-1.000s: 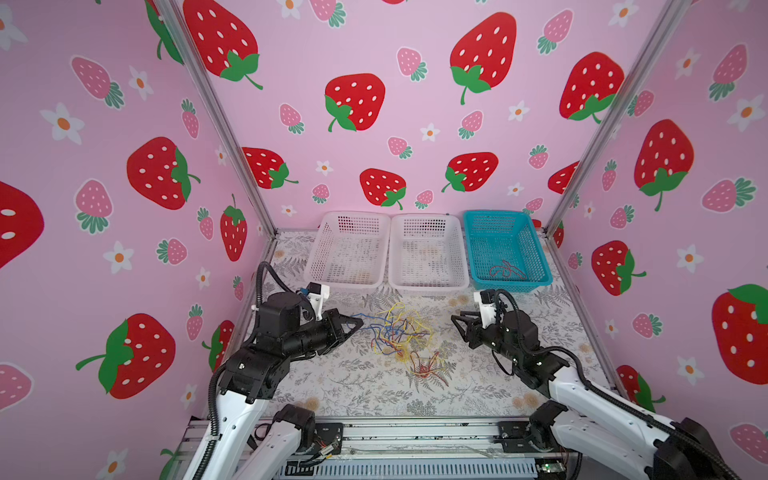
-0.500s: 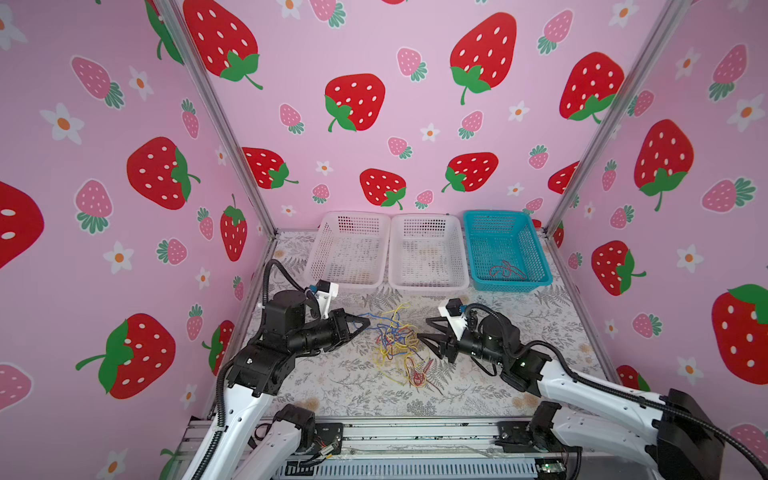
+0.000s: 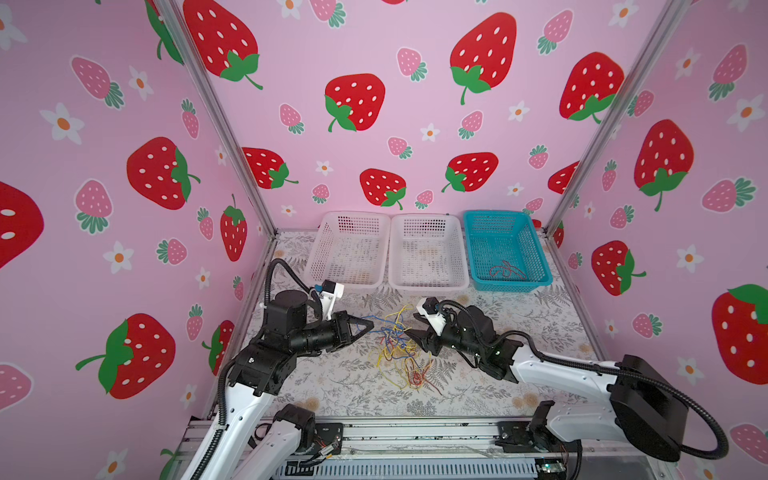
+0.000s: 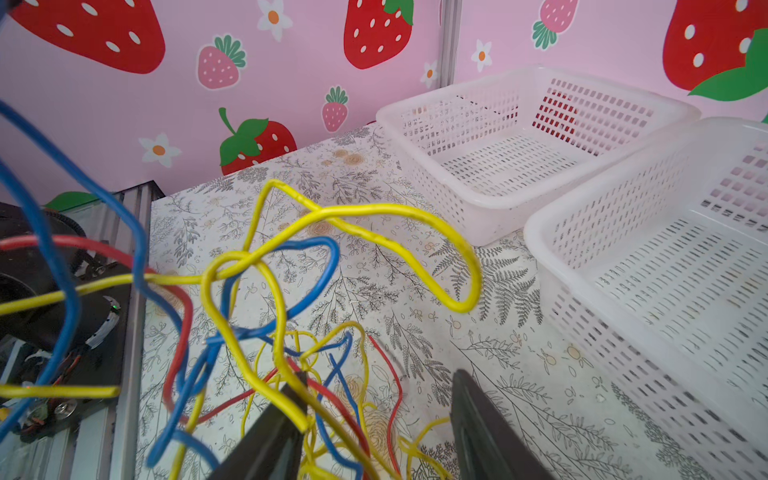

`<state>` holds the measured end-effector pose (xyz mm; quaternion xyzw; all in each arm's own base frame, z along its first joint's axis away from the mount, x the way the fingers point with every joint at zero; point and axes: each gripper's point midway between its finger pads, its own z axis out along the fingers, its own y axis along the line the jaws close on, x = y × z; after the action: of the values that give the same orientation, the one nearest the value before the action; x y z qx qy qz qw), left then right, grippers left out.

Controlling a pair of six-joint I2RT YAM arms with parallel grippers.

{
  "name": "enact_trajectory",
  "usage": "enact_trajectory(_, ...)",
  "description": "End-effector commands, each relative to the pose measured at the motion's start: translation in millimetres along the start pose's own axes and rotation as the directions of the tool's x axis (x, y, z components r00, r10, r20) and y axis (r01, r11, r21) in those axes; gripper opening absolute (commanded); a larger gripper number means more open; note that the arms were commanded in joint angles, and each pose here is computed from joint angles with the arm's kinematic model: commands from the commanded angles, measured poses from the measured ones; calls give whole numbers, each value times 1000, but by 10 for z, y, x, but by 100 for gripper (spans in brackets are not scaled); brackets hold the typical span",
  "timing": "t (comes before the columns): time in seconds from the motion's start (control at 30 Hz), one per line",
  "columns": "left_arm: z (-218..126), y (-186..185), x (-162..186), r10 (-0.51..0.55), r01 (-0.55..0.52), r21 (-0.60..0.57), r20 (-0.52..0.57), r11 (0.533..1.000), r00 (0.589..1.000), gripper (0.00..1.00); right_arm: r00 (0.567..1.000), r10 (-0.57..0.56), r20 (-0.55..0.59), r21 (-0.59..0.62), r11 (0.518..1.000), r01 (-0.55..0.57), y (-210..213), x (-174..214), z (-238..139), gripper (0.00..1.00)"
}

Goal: Untangle the cables

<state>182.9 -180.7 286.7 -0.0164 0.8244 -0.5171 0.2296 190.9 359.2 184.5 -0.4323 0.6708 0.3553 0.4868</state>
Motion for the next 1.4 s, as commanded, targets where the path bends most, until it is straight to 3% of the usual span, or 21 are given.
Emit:
enact_trajectory(0.0,-26,-186,-28,60,-60,68,6,996,998,0,996,-53,65,-49,997,56,138,-137,22,57)
enact_trajectory(0.1,-18,-214,-36,58,-58,83,5,995,998,0,997,-65,43,-12,998,66,77,-96,113,52)
enact_trajectory(0.27,-84,-195,7,80,-80,45,6,996,997,0,999,-46,6,96,994,45,-112,12,101,13)
enact_trajectory(0.4,-70,-2,68,65,-65,-25,-6,998,998,0,999,-27,26,197,980,22,-262,-12,-72,0)
enact_trajectory(0.57,-63,223,133,55,-58,-106,-23,993,998,0,999,46,27,383,922,-53,-640,27,-359,0)
enact_trajectory(0.73,-89,395,151,62,-68,-185,-35,980,997,0,980,161,113,463,865,-196,-954,23,-705,0)
enact_trajectory(0.87,-109,512,144,58,-65,-229,-38,971,998,0,942,280,186,437,835,-334,-1144,37,-904,0)
enact_trajectory(1.1,-121,623,146,68,-81,-277,-56,958,996,0,902,362,234,382,819,-428,-1186,-3,-1058,0)
enact_trajectory(1.17,-90,635,175,58,-76,-265,-76,961,995,0,897,343,279,324,845,-424,-1105,-184,-1141,0)
enact_trajectory(1.27,-23,644,199,40,-59,-231,-87,971,995,0,918,299,262,161,924,-347,-790,-368,-1042,0)
enact_trajectory(1.37,39,616,204,33,-50,-186,-96,981,995,0,938,247,242,56,962,-267,-501,-446,-910,0)
